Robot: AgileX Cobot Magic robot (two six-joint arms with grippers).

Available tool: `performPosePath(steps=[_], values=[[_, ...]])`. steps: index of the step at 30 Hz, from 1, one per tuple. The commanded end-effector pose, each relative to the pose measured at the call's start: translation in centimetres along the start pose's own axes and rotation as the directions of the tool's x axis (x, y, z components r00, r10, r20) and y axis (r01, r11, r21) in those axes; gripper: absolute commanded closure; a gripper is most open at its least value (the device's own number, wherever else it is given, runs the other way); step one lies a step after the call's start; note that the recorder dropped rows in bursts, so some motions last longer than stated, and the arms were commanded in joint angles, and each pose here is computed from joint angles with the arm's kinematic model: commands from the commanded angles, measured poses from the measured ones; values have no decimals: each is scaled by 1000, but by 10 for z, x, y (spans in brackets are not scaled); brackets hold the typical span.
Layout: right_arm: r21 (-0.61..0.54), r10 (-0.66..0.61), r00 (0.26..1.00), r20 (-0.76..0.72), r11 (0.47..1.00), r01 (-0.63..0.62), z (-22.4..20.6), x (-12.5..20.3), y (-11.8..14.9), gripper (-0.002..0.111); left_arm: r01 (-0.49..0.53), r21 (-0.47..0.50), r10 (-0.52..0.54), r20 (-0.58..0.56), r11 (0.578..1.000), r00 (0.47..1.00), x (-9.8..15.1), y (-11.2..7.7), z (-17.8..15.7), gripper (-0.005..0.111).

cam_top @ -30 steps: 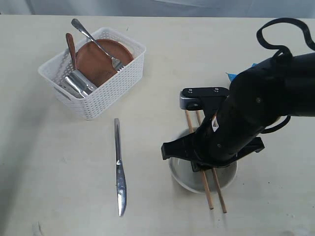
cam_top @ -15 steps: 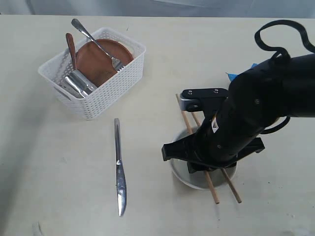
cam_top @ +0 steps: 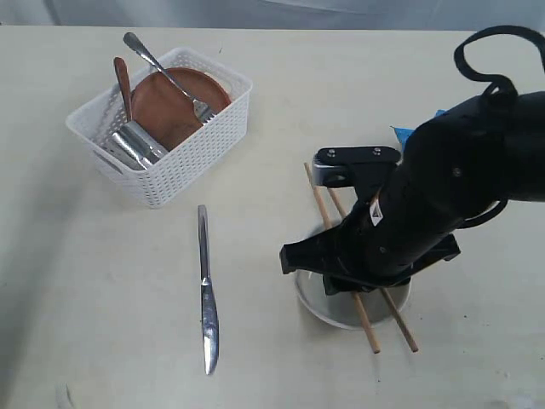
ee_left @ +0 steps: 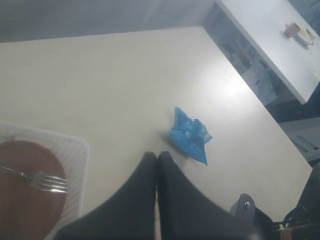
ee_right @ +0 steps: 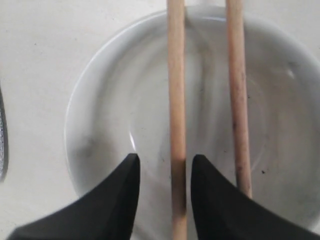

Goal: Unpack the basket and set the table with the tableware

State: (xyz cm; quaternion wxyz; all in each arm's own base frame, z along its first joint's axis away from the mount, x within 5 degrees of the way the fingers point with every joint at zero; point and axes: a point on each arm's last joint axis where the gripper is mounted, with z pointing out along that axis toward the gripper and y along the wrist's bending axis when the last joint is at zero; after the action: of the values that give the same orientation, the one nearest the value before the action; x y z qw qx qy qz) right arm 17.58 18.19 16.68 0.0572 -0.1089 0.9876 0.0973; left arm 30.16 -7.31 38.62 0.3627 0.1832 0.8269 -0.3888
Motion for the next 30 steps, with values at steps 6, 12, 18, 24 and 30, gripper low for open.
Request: performPosePath(steps=[6,12,18,24,30], values=[[-16,-18,999,40,1000,19,-11,0,0,74,11,7,-11,13,1000,1000,0,-2,-2,106],[-36,-21,997,72,999,23,-23,1,0,74,11,7,-11,13,1000,1000,0,-2,-2,106],[-20,-45,994,104,999,47,-38,5,-4,74,6,5,-6,10,1000,1000,0,-2,-2,106],[-44,-36,986,162,998,43,-56,8,-5,74,-8,-45,8,-3,999,1000,2,3,-2,106],[-124,-28,953,302,990,69,-96,19,-8,74,28,-150,-39,-70,988,997,8,24,6,106]])
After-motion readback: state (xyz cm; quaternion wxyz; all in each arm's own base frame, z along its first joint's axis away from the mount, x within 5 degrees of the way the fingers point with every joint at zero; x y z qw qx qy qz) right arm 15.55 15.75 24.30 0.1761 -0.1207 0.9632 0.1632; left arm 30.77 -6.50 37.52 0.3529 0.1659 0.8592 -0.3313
